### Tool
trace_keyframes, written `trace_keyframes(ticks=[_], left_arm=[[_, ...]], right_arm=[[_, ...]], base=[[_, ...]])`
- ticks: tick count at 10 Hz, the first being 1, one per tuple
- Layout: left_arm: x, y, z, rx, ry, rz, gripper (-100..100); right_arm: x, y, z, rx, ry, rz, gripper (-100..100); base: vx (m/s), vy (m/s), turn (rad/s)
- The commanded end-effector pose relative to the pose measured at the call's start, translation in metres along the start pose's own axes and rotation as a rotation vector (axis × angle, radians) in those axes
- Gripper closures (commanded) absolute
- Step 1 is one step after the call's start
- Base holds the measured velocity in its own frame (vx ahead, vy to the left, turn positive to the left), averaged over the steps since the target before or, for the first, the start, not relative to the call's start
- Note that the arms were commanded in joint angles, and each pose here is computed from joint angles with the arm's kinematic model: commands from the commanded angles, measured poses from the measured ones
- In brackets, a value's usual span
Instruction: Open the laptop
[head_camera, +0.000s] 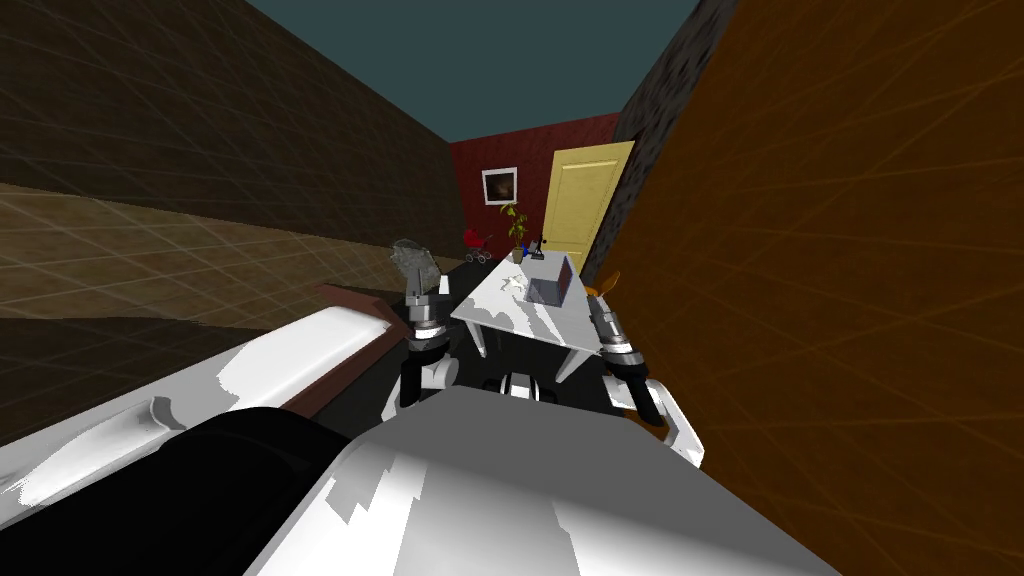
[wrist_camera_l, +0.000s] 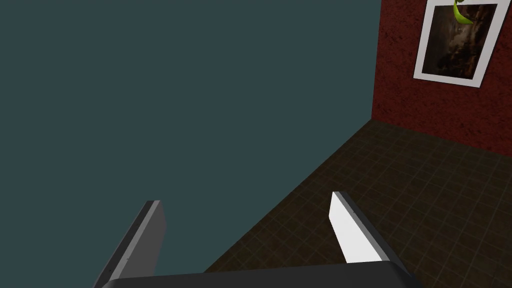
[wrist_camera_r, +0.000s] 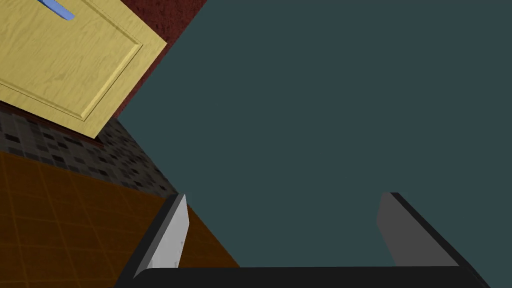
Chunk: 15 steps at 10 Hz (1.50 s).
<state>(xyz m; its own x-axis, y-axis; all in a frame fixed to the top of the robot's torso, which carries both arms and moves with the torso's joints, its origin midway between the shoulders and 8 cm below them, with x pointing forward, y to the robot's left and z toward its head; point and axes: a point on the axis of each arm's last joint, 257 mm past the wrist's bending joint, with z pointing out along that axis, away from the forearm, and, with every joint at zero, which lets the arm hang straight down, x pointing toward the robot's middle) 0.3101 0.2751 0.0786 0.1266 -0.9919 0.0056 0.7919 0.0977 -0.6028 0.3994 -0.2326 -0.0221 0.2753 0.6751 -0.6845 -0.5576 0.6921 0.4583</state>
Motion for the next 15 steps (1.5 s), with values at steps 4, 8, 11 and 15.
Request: trace_keyframes(ticks=[4,8,11,15], left_arm=[[0.0,0.0,0.0,0.0,0.0,0.0,0],[0.0,0.0,0.0,0.0,0.0,0.0,0],[0.0,0.0,0.0,0.0,0.0,0.0,0],[0.0,0.0,0.0,0.0,0.0,0.0,0]], right_arm=[[0.022,-0.059,0.001,0.063,0.154,-0.377,-100],[0.027,-0.1,-0.001,0.096,0.245,-0.593,-100],[0.023,-0.144,-0.005,0.131,0.339,-0.811,-100],[0.01,-0.191,-0.011,0.164,0.436,-1.042,-100]], base=[[0.015,0.043,0.108],[0.017,0.032,0.081],[0.019,0.044,0.116],[0.015,0.03,0.079]])
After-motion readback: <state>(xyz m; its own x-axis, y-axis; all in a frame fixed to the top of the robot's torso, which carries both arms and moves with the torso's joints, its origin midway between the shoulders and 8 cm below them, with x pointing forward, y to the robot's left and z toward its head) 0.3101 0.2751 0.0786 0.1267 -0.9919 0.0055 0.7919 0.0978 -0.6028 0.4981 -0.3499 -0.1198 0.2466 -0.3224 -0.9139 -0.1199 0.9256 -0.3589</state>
